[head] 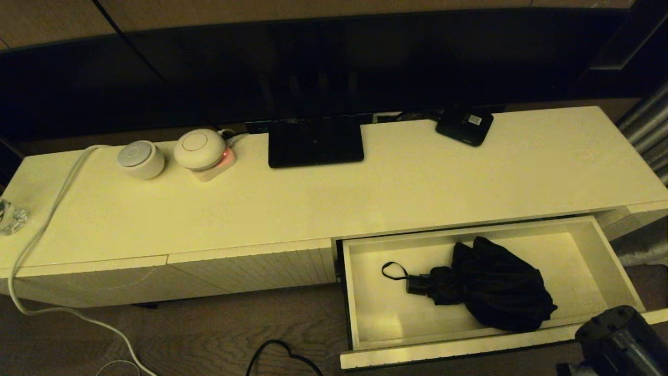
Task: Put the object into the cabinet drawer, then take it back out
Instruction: Close the drawer
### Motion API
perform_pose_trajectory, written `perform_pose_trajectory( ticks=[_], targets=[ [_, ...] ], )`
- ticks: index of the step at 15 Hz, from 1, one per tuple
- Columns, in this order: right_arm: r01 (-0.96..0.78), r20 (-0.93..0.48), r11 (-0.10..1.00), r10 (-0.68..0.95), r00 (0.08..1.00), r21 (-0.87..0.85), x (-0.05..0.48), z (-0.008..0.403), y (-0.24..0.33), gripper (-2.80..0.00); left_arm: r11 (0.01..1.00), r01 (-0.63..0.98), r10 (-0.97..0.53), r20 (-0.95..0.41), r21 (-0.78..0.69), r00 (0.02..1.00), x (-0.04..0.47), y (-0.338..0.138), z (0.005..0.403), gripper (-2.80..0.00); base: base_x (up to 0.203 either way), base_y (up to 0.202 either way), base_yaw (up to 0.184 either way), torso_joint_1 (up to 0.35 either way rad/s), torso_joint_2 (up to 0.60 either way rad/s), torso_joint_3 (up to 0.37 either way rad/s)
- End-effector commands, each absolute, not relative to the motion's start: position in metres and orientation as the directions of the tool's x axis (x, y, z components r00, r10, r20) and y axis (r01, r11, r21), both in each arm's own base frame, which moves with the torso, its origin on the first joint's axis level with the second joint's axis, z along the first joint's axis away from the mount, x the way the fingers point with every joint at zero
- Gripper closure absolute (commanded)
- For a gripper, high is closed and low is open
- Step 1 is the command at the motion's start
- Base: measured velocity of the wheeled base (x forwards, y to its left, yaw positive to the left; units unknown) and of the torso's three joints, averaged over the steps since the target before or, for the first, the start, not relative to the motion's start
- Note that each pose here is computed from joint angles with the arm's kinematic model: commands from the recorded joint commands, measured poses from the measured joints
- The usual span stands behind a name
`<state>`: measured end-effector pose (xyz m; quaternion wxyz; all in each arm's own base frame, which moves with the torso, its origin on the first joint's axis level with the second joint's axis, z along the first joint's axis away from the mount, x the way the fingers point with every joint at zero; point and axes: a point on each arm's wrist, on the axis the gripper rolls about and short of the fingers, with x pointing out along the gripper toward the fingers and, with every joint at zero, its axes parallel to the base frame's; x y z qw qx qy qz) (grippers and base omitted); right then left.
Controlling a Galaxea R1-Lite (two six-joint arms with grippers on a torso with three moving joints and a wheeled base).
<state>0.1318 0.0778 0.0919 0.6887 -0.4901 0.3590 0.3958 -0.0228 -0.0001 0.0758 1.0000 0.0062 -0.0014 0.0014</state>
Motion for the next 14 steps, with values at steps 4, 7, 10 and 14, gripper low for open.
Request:
perform_pose_trajectory(
  ticks=[4,7,10,14],
  targets=[
    [-0.875,-0.875,0.209,0.126,0.466,-0.436,0.148,0.079,0.086,0.00,1.000,-0.003,0.003,0.002,0.012,1.000,-0.023,0.000,0.075,0.00,0.000,0.000,0.000,0.000,0.00,0.000],
    [-0.840,-0.845,0.230,0.109,0.523,-0.491,0.154,0.082,0.087,0.00,1.000,-0.003,0.003,0.002,0.012,1.000,-0.023,0.000,0.075,0.00,0.000,0.000,0.000,0.000,0.00,0.000],
    [-0.802,-0.814,0.255,0.084,0.575,-0.540,0.163,0.082,0.090,0.00,1.000,-0.003,0.003,0.002,0.012,1.000,-0.023,0.000,0.075,0.00,0.000,0.000,0.000,0.000,0.00,0.000],
    [-0.760,-0.778,0.278,0.066,0.625,-0.587,0.177,0.076,0.095,0.00,1.000,-0.003,0.003,0.002,0.012,1.000,-0.023,0.000,0.075,0.00,0.000,0.000,0.000,0.000,0.00,0.000]
  ],
)
